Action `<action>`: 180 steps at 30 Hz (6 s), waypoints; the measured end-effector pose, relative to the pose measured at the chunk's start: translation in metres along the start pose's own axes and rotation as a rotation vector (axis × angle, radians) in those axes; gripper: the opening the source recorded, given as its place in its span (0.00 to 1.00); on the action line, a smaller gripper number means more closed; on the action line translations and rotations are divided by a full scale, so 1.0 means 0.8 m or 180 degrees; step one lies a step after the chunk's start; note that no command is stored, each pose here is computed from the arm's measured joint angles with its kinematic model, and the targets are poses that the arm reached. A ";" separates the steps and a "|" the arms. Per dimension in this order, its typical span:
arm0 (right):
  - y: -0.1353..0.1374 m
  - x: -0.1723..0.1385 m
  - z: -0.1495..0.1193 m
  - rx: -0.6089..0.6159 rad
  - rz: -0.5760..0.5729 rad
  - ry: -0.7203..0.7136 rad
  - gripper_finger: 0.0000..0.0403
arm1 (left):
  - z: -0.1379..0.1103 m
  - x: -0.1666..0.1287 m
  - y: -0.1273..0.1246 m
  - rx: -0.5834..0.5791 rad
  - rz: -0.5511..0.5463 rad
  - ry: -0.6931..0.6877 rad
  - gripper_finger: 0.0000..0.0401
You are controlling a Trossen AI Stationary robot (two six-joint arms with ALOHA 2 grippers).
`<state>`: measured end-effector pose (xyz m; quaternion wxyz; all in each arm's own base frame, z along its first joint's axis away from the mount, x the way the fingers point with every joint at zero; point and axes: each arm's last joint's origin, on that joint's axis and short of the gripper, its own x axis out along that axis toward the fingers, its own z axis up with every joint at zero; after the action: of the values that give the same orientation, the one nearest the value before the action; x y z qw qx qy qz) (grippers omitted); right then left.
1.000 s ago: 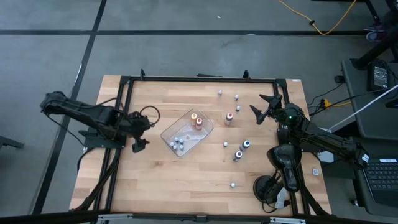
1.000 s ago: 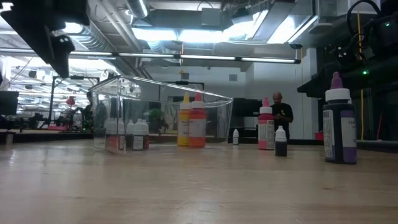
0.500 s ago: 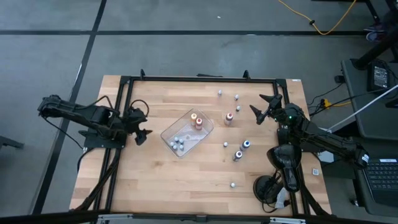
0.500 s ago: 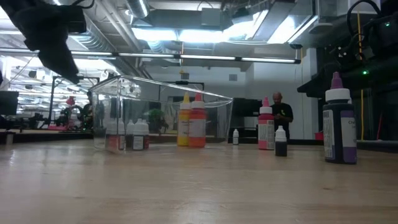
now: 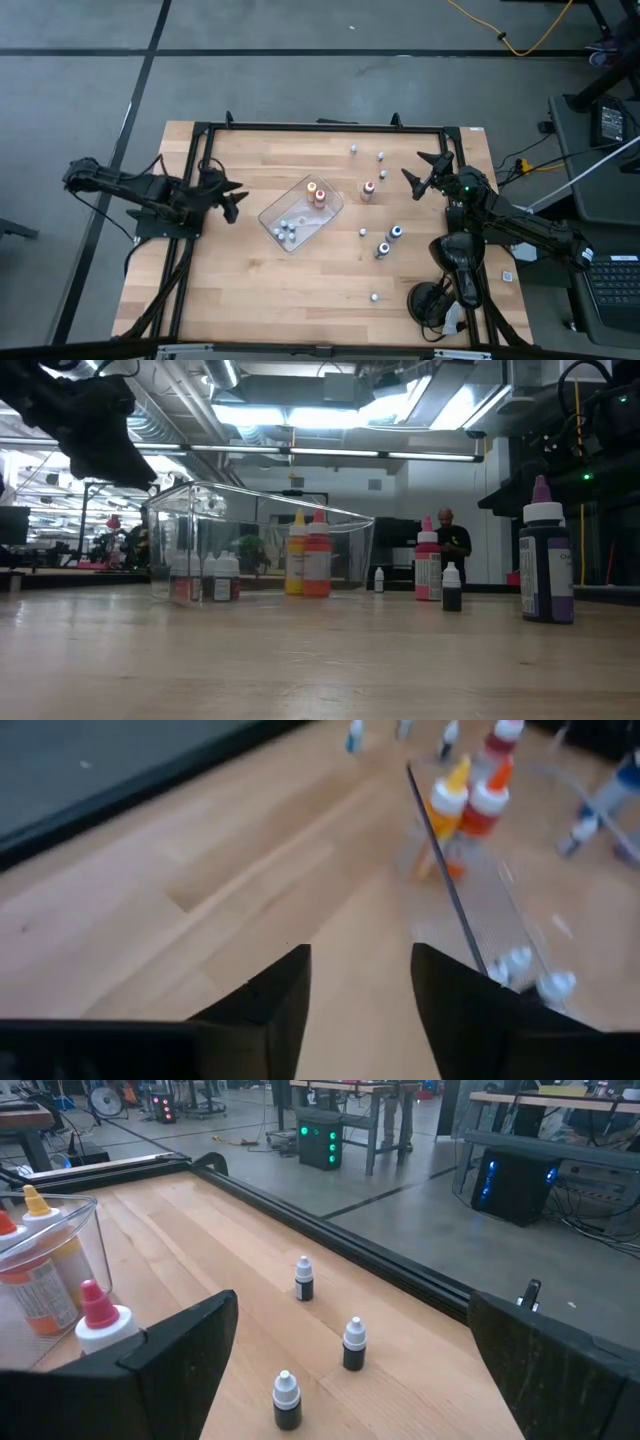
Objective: Pick & Place food coloring
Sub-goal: Put the top small black food coloring bottle into the transparent bin
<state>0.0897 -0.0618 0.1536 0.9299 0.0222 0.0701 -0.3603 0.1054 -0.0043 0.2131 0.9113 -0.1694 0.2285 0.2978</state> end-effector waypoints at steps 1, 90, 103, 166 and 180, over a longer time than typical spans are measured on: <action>0.000 0.000 0.000 0.0000 0.0000 0.0000 0.98 | 0.000 0.000 0.001 -0.0002 0.0004 -0.0078 0.40; 0.000 0.000 0.000 -0.0001 0.0000 0.0000 0.98 | -0.047 0.014 0.020 0.0994 -0.1404 -0.1346 0.15; 0.000 0.000 0.000 0.0011 0.0001 -0.0001 0.98 | -0.047 0.014 0.020 0.0994 -0.1402 -0.1346 0.13; 0.036 0.239 0.194 0.1203 -0.0957 0.3033 0.76 | -0.046 0.014 0.020 0.0994 -0.1401 -0.1347 0.14; 0.007 0.291 0.114 0.1243 -0.1340 0.3721 0.76 | -0.047 0.014 0.020 0.0994 -0.1402 -0.1347 0.15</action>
<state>0.2738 -0.2211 0.2094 0.6268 0.3690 0.5005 -0.4695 0.0917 -0.0033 0.1734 0.9958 -0.0075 0.0352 0.0838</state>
